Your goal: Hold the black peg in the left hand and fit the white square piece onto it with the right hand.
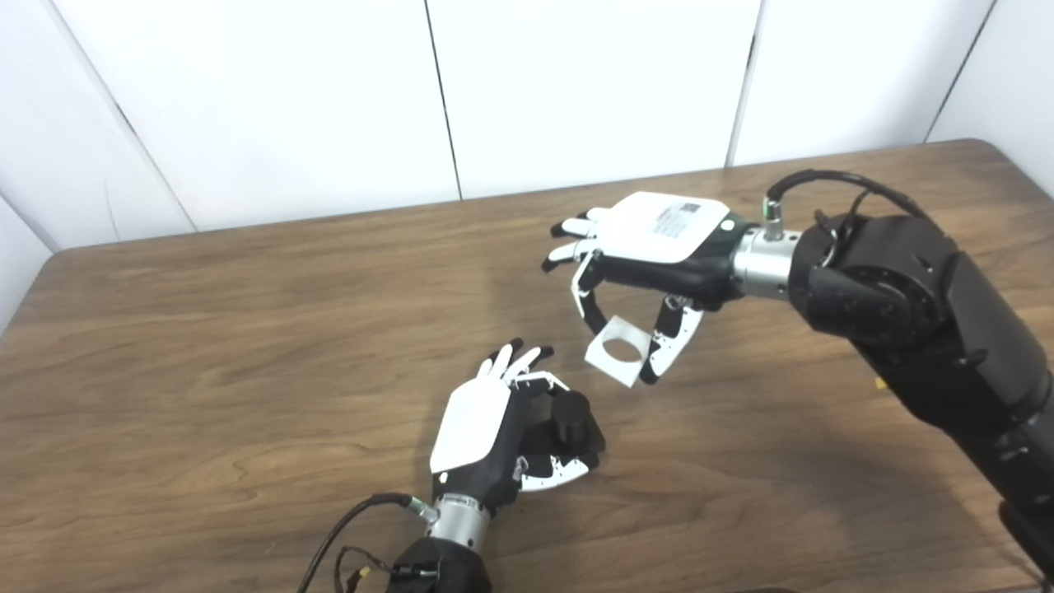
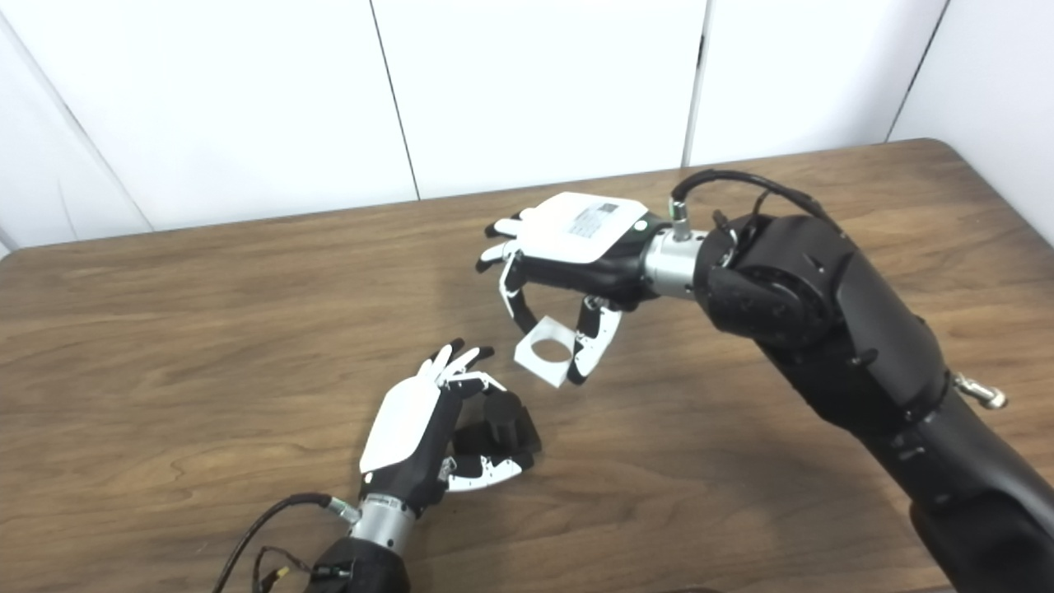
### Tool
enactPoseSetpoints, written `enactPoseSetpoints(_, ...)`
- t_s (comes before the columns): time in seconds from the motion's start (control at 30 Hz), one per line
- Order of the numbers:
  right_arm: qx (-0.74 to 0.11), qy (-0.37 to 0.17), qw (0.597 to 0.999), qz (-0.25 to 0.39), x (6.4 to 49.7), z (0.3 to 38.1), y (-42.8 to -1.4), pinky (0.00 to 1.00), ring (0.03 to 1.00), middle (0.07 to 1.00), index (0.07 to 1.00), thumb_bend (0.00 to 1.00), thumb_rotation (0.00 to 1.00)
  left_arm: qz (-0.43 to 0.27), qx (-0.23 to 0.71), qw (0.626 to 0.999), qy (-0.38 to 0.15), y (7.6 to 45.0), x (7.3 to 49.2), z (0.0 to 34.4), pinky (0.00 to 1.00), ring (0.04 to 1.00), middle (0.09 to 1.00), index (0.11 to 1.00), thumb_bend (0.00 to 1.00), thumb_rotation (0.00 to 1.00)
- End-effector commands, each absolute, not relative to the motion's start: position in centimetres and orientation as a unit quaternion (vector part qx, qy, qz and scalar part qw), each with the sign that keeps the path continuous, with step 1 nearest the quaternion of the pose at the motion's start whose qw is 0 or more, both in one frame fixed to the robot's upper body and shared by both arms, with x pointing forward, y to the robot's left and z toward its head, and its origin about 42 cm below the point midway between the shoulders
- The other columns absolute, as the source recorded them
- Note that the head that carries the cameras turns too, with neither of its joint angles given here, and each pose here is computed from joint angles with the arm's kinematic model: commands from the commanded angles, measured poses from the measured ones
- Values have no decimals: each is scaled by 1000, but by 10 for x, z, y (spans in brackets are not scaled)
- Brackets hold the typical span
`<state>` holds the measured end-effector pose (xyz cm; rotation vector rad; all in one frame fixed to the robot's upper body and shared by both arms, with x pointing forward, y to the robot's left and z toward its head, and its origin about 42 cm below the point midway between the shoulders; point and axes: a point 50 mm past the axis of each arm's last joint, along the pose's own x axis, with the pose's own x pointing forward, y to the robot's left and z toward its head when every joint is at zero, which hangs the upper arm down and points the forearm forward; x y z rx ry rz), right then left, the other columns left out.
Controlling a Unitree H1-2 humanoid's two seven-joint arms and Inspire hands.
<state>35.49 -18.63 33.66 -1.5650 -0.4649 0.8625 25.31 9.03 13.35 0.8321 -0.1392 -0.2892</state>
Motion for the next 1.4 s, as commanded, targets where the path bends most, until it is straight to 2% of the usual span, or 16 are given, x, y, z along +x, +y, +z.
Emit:
enactPoseSetpoints(0.0,-683,-234,593,358,354,361,-179,1000,1000,912,488,525,148,-149,419,895,-32,93,249,121,1000,1000,912,490,524,70)
enactPoseSetpoints(0.73,-695,-249,543,401,354,340,-145,1000,1000,916,489,526,148,-146,418,896,-34,89,250,121,1000,1000,911,490,524,70)
enactPoseSetpoints(1.37,-689,-251,544,408,356,333,-135,1000,1000,920,491,525,148,-141,413,899,-33,85,251,122,1000,1000,912,490,524,70)
